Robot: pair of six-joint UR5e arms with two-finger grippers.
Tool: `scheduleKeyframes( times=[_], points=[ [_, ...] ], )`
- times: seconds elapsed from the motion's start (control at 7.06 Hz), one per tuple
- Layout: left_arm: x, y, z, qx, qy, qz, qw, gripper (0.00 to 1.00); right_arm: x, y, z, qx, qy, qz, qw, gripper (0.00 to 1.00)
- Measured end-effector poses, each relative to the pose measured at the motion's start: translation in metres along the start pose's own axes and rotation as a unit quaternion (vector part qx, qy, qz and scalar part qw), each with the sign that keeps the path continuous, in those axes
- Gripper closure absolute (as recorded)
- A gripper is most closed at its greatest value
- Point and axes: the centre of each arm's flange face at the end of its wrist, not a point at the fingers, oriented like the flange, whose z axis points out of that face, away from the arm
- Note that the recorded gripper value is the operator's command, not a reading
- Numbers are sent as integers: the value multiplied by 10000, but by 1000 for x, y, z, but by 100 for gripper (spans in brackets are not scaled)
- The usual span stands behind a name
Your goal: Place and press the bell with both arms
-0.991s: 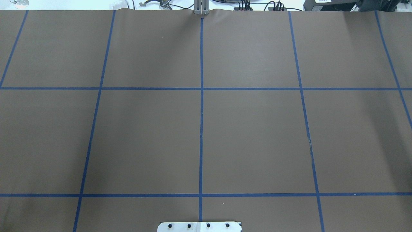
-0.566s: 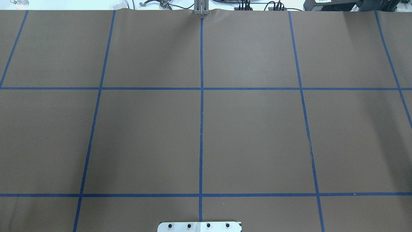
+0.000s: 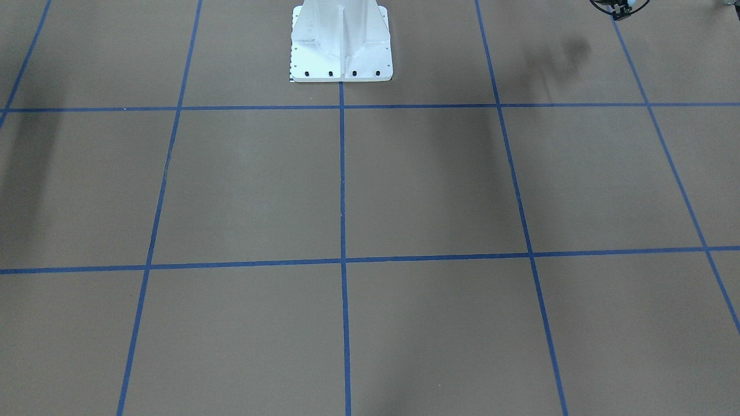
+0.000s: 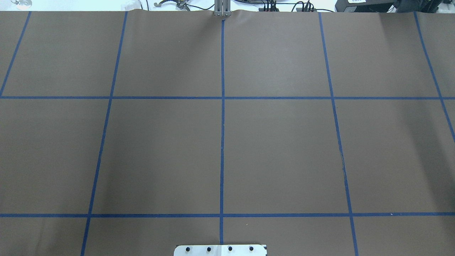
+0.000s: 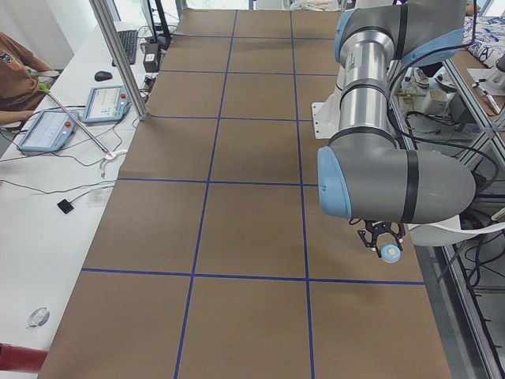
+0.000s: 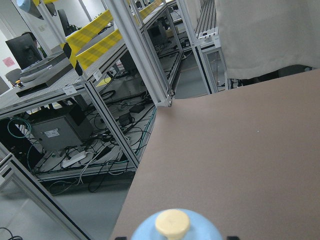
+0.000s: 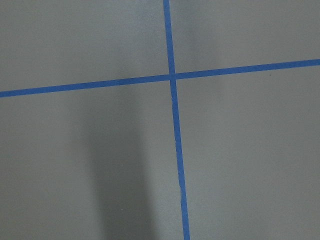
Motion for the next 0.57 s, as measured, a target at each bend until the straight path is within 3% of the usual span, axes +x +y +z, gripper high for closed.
scheduleKeyframes(
  times=[0.57],
  points=[
    [-8, 27, -51, -678, 320, 76, 9972, 100, 0, 0, 0, -1, 2, 1, 10000, 0]
  ],
)
